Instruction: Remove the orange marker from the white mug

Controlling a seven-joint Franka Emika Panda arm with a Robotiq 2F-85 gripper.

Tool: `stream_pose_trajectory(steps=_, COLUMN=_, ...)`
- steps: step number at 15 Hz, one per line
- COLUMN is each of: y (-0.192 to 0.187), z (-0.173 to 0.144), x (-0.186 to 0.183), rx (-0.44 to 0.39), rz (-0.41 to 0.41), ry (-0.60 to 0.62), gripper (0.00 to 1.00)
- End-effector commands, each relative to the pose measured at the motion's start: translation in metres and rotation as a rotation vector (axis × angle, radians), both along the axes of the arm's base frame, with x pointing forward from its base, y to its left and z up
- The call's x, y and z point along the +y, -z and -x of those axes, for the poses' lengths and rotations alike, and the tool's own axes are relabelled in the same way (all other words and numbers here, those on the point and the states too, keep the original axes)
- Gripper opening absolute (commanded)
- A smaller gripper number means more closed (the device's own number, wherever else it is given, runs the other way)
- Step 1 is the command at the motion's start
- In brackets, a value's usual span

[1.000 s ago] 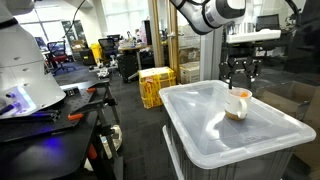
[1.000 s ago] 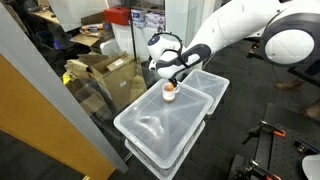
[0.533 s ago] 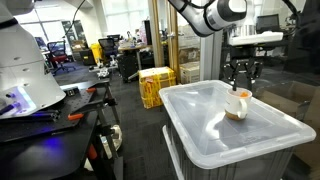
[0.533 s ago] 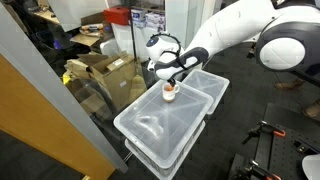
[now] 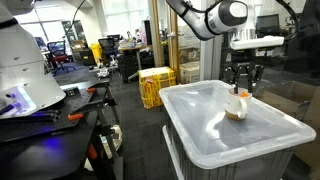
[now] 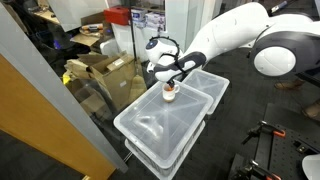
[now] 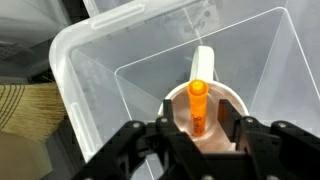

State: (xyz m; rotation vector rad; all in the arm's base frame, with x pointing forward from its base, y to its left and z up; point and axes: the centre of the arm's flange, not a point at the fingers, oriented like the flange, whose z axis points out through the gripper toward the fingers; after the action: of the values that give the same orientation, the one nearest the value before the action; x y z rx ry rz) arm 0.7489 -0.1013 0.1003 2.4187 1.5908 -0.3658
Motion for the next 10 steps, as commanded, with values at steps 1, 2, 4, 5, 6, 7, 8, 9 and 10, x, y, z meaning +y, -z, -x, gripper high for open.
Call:
stream_pose_trajectory(steps=1, y=0.0029, z=-0.0174, x=-0.0039, rx=0.017, rz=0.005, ry=-0.015, gripper=0.51)
stream_pose_trajectory(steps=2, y=0.0042, z=-0.0183, x=-0.0041, rx=0.019, rz=0.005, ry=-0.014, gripper=0.51)
stream_pose_trajectory(steps=4, y=0.0065, z=-0.0193, x=-0.0045, rx=0.024, rz=0.008, ry=-0.011, gripper=0.49)
stream_pose_trajectory(steps=5, y=0.0066, z=-0.0197, x=-0.0047, rx=0.026, rz=0.009, ry=-0.007, gripper=0.49)
stream_pose_trajectory(steps=6, y=0.0069, z=-0.0202, x=-0.0049, rx=0.029, rz=0.011, ry=-0.007, gripper=0.48)
stream_pose_trajectory(steps=7, y=0.0071, z=-0.0204, x=-0.0050, rx=0.032, rz=0.014, ry=-0.001, gripper=0.48)
stream_pose_trajectory(steps=8, y=0.0071, z=-0.0206, x=-0.0052, rx=0.036, rz=0.016, ry=0.005, gripper=0.47)
stream_pose_trajectory(steps=9, y=0.0066, z=-0.0202, x=-0.0054, rx=0.046, rz=0.016, ry=0.007, gripper=0.48)
stream_pose_trajectory(steps=10, y=0.0065, z=-0.0200, x=-0.0057, rx=0.048, rz=0.018, ry=0.013, gripper=0.48)
